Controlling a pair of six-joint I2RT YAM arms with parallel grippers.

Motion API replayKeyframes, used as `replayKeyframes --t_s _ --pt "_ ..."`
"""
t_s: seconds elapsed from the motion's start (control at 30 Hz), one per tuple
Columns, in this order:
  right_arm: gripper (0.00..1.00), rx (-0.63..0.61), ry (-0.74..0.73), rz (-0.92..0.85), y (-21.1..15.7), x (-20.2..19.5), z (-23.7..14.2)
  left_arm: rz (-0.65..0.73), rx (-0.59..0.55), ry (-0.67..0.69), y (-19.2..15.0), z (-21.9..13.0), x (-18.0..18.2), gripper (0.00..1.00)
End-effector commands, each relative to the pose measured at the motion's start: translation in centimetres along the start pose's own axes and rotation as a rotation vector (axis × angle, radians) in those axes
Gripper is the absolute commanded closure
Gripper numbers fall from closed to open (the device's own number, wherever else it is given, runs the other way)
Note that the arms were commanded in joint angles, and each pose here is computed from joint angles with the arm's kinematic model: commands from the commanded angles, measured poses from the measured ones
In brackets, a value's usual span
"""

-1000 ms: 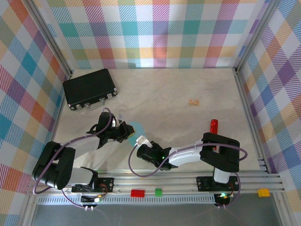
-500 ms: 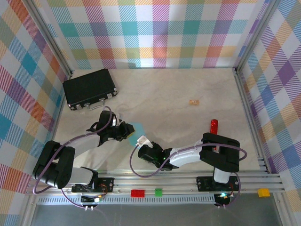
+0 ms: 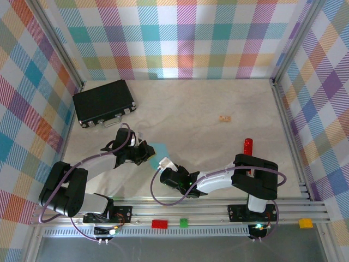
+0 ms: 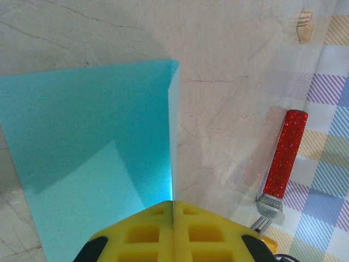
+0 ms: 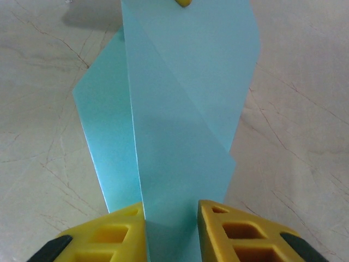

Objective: Fold a paper plane with a square sheet of paper (pick it up from the middle)

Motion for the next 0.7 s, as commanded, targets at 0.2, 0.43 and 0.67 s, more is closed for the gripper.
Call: replayKeyframes --t_s 0.2,0.43,0.67 --pt "0.77 -0.019 -0.026 -0.003 0.62 -0.26 0.11 0.015 0.011 -0.005 0.16 -0.26 -0.56 1.0" --pt "0.73 -0.056 0.003 0.019 0.56 -0.23 -0.15 0.011 0.006 -0.002 0.26 -0.26 -0.64 1.0" --pt "0.8 -0.036 0.011 0.009 0.49 -0.05 0.16 0.008 0.01 0.0 0.23 -0.15 -0.49 1.0"
Point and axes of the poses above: each hand's point on the last joint's axis, 136 mm out from that joint toward the fingers, its own z axis out along the fingers, its own x axis along the line the jaws close on, y = z × x, the point moved 10 cm from there along -z, back along the fingers, and after that the axes turned 7 degrees about -z, right-handed, at the moved point
